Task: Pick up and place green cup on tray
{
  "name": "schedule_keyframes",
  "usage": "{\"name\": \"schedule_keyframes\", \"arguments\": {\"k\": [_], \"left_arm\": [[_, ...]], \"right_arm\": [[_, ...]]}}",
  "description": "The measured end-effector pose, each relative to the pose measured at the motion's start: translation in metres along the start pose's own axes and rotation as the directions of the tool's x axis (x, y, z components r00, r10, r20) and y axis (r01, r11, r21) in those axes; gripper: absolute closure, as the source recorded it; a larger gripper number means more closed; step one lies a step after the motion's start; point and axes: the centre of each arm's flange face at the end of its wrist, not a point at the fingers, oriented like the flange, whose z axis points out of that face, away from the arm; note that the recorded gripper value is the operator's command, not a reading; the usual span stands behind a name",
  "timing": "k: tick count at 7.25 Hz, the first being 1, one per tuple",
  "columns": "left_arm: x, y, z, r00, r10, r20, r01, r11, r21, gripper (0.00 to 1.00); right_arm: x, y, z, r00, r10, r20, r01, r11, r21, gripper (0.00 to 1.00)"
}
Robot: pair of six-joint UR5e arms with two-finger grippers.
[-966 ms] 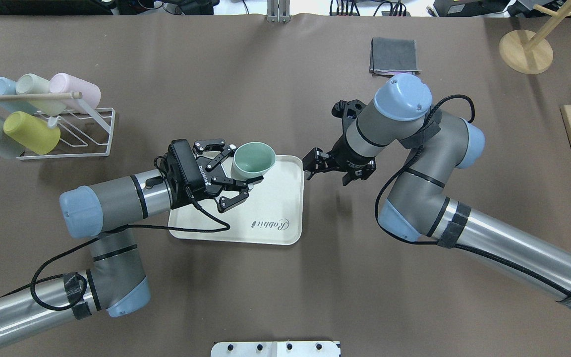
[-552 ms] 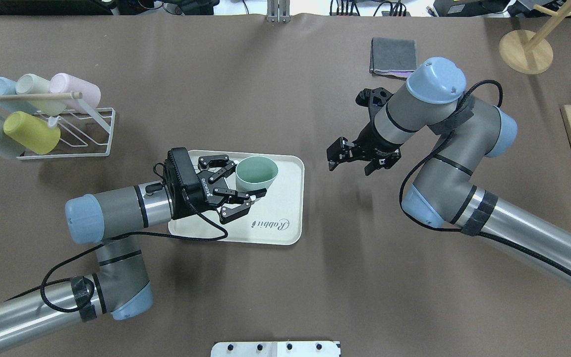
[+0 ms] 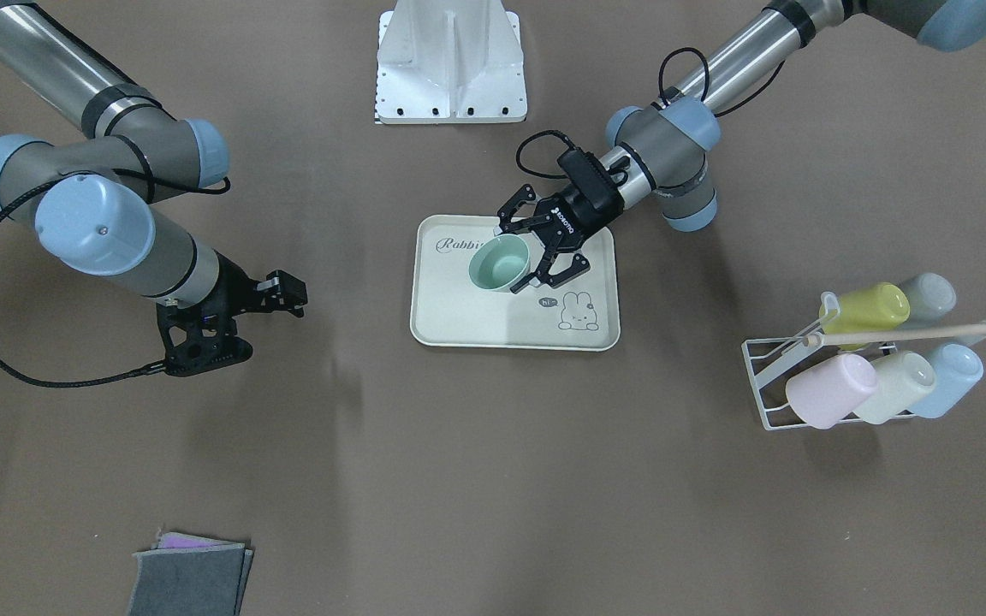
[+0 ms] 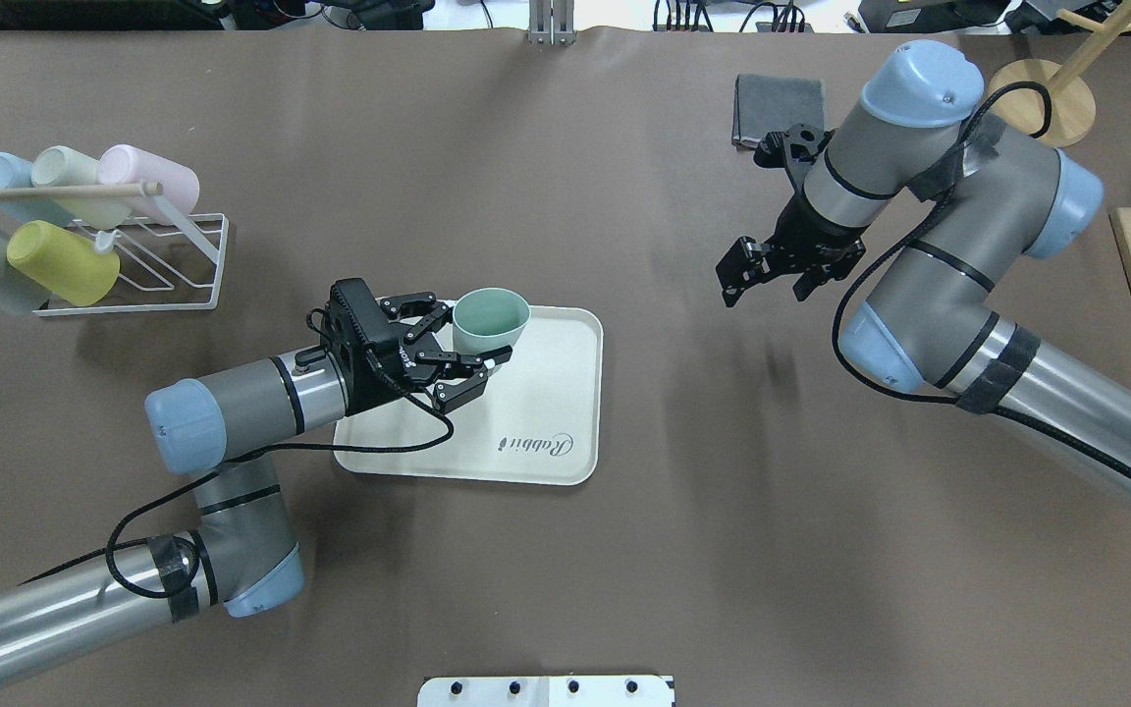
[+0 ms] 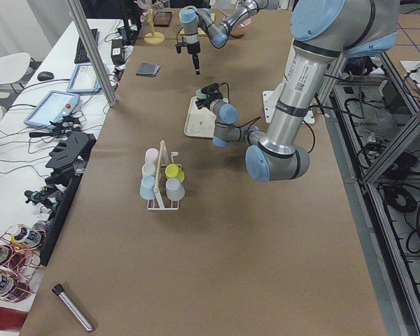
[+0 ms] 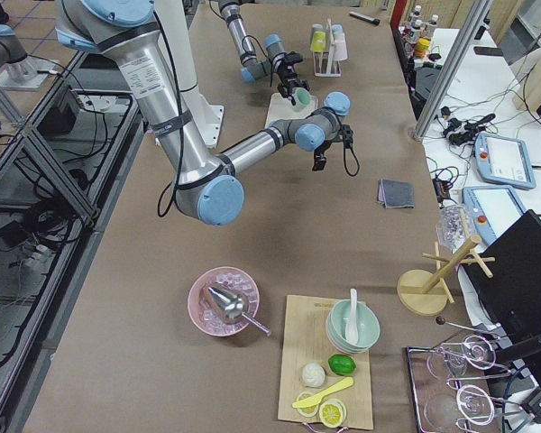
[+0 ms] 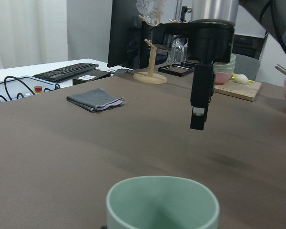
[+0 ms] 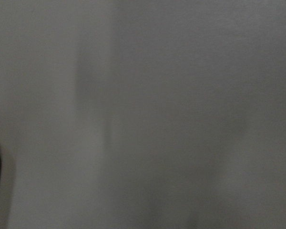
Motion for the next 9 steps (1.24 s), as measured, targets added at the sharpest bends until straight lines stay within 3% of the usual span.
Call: {"name": "schedule_keyframes", "arguments": {"k": [3, 8, 9], "left_arm": [[-0.002, 0.011, 0.015, 1.0, -0.003, 0.027, 0.003, 1.0, -0.014, 0.85], [0.021, 0.027, 0.019, 1.0, -0.013, -0.007, 0.012, 0.999, -0.035, 0.77], [0.023, 0.028, 0.019, 1.0, -0.014, -0.01, 0.014, 0.999, -0.036, 0.56]], "right_arm": [[0.116, 0.033, -0.028, 0.997, 0.054, -0.053, -0.053, 0.999, 0.005, 0.0], [0.264, 0.12, -0.088, 0.993, 0.072, -0.096, -0.067, 0.996, 0.057, 0.0], [0.296, 0.134, -0.104, 0.992, 0.073, -0.103, -0.067, 0.996, 0.067, 0.0]]}}
